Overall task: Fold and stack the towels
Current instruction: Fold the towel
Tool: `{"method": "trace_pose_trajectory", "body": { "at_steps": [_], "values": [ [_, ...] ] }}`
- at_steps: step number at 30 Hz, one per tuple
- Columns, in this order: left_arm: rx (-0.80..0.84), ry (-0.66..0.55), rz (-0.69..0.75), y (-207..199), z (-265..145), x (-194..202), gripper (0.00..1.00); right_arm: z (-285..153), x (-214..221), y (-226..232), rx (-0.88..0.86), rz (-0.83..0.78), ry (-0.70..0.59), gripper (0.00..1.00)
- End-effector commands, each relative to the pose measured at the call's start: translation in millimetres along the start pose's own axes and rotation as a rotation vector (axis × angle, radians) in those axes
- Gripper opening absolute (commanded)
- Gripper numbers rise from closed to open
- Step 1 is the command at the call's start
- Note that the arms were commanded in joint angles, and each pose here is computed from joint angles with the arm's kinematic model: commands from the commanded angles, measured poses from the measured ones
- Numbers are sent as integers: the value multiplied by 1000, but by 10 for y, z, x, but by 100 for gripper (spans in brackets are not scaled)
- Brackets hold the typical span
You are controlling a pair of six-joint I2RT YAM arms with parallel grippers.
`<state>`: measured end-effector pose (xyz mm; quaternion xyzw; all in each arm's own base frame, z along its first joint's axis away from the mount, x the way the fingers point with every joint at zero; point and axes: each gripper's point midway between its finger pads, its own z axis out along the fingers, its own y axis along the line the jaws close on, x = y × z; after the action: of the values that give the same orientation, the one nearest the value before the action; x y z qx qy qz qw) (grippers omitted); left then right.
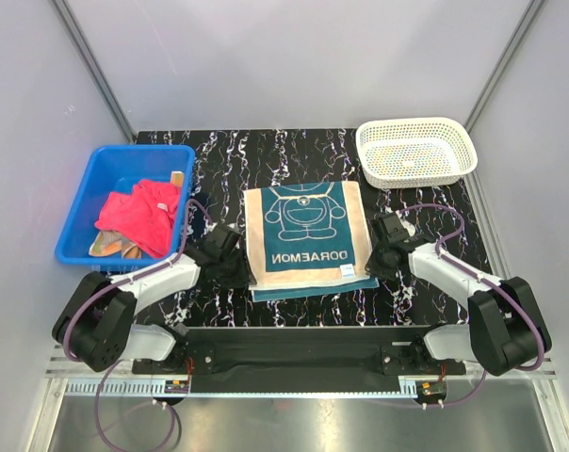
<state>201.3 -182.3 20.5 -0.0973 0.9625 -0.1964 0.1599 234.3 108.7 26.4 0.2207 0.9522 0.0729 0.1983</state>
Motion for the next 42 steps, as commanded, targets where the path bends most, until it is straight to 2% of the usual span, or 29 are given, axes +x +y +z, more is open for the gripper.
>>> {"method": "trace_pose_trajectory", "body": {
  "at_steps": [1, 3, 8, 15, 20, 24, 31, 35, 39, 42],
  "values": [
    [4, -18, 7, -9, 67, -16, 35, -29, -76, 11, -3, -17, -43, 0],
    [5, -21, 6, -17, 64, -29, 22, -29, -89, 9, 0, -26, -47, 0],
    [-6, -29, 20, -56, -6, -87, 0, -89, -169, 61, -10, -37, -68, 0],
    [6, -37, 14, -173, -134, -162, 0, -141, -249, 99, -13, -54, -88, 0],
    [-8, -53, 11, -265, -347, -243, 0, -354, -446, 67, 40, -106, -137, 0],
    [63, -63, 8, -468, -564, -275, 0, -565, -535, 43, 73, -134, -148, 0],
    [151, 15, -43, -430, -367, 126, 0, -311, -175, -171, 101, -108, -52, 0],
    [188, 33, -24, -528, -284, 233, 0, -246, -161, -174, 117, -93, -40, 0],
    [155, 54, -17, -478, -210, 287, 0, -193, -129, -172, 125, -87, -20, 0],
    [139, 14, 8, -550, -320, 145, 0, -290, -234, -75, 108, -114, -29, 0]
  ]
}}
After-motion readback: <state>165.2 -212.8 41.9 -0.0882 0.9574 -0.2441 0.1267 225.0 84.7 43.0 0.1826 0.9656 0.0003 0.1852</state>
